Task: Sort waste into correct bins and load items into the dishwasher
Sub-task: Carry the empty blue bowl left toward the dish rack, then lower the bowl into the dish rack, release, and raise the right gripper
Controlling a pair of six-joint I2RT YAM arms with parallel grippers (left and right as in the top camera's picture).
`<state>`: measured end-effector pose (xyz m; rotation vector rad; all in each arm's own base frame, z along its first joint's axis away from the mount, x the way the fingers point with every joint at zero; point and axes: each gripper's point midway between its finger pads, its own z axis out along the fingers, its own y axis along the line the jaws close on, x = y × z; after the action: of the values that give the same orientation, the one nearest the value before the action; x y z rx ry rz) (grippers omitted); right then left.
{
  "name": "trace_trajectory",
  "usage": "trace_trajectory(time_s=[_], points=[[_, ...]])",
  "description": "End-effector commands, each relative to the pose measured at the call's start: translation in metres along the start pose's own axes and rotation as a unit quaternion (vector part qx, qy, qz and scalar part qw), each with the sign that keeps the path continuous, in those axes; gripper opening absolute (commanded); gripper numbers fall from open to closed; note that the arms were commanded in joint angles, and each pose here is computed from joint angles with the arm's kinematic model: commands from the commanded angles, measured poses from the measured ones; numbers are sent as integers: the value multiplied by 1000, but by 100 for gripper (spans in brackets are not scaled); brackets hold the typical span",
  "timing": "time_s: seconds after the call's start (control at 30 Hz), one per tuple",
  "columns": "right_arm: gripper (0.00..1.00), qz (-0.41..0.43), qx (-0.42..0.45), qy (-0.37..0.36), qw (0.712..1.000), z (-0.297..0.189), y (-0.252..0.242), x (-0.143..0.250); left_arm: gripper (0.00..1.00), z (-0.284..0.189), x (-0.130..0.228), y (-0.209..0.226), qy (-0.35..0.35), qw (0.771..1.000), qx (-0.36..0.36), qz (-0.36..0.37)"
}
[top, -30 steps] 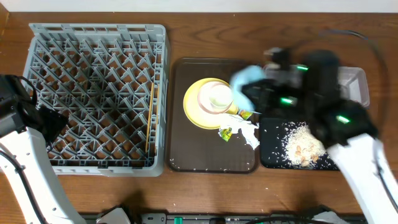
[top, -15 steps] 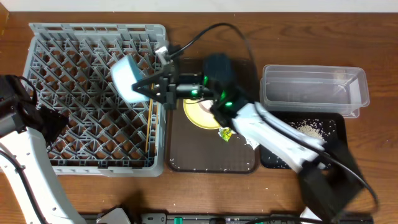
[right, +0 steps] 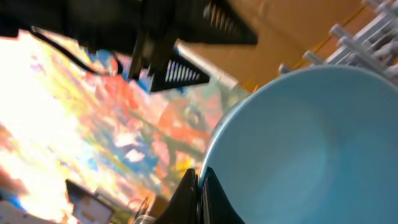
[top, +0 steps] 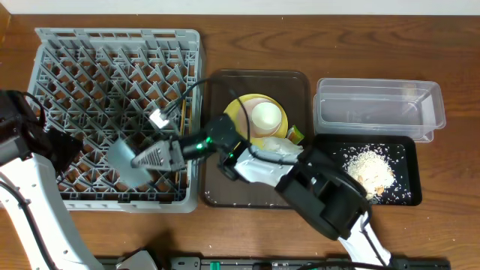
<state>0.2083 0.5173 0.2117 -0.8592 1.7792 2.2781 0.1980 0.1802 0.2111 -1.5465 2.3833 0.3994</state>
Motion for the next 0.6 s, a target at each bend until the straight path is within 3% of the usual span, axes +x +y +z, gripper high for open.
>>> trace_trajectory(time_s=[0.0,0.57], points=[[1,-14,-13,6,1000,8,11,4,100,-2,-1,2,-3,1000,-2,-8],[1,42,37,29,998,11,-18,20,100,-1,-1,2,-2,1000,-2,-8]])
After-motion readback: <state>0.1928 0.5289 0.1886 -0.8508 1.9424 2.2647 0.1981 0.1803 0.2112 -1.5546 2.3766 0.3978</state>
